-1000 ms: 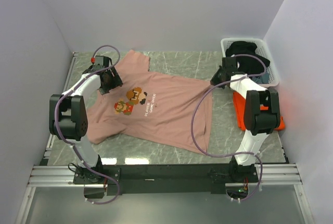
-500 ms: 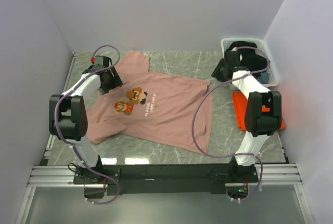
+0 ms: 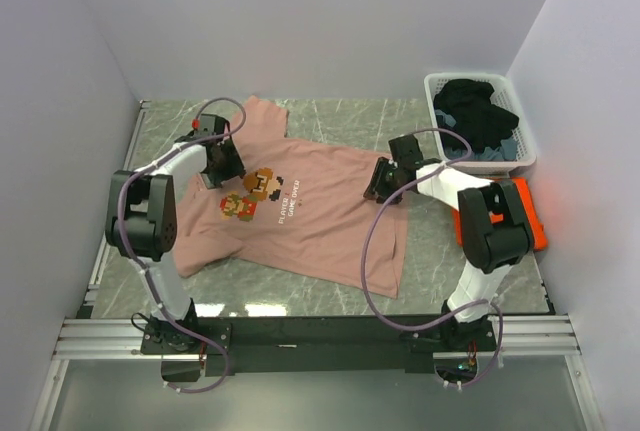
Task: Fold and stack the t-shirts
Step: Flatten the tshirt out
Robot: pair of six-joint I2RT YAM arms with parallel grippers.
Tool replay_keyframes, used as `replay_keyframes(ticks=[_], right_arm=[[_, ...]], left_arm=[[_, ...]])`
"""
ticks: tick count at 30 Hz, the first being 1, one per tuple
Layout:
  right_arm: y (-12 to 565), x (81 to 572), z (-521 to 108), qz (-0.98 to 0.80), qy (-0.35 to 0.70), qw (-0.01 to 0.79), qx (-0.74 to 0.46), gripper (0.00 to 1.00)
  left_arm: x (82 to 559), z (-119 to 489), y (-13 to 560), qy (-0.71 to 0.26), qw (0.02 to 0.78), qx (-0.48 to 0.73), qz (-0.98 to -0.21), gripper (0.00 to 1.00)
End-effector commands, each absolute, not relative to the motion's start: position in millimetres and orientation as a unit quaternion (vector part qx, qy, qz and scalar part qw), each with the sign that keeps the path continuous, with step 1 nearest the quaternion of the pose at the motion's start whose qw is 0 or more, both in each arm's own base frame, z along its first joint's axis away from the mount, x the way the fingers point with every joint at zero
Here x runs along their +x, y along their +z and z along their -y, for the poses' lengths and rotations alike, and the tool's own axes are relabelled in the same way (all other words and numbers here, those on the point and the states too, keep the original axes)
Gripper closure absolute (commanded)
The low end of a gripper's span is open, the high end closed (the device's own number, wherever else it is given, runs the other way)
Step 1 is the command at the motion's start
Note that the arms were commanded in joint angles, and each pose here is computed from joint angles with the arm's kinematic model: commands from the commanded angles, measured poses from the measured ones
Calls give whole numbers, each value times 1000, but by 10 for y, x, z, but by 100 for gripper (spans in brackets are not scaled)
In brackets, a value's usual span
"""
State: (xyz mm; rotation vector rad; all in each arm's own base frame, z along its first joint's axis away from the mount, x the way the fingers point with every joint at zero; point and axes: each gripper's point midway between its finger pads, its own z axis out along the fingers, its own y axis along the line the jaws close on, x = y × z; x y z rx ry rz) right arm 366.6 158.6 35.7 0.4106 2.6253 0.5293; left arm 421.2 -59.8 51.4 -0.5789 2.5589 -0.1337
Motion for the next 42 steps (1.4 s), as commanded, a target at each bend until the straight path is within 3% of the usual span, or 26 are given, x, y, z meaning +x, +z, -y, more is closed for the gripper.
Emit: replay_keyframes(ticks=[1,6,11,16,19,23,27,33,36,42], right_arm=[[292,3894,-1594,-943,192,223,154,49],[253,4307,-1435,-940,178,230,179,47],[359,4999,-1308,-932,177,245,200,46],[597,5624,-1214,-922,185,284,184,44],[937,5645,-1264,-918,197,315,142,41],[1305,5333,-1402,-910,220,339,95,33],[1506,4819,-1789,-904,257,340,29,33],[1353,3801,-2407,-905,288,307,-52,34],[1345,3368,-2543,-901,300,302,-84,34],[1116,2677,-2543,-904,306,274,-121,35]], left_arm=[[4324,633,481,-57,251,-225,-940,33],[4475,652,267,-63,222,-246,-941,33],[4931,701,163,-80,217,-270,-935,32],[5511,866,381,-127,244,-267,-924,26],[5536,804,596,-114,264,-259,-922,19],[5312,620,1360,-98,340,-264,-897,7],[4749,394,1635,-64,368,-288,-882,3],[3564,-15,1204,35,329,-341,-880,12],[3232,-239,1076,70,327,-368,-868,14],[3144,-536,971,79,331,-400,-851,18]])
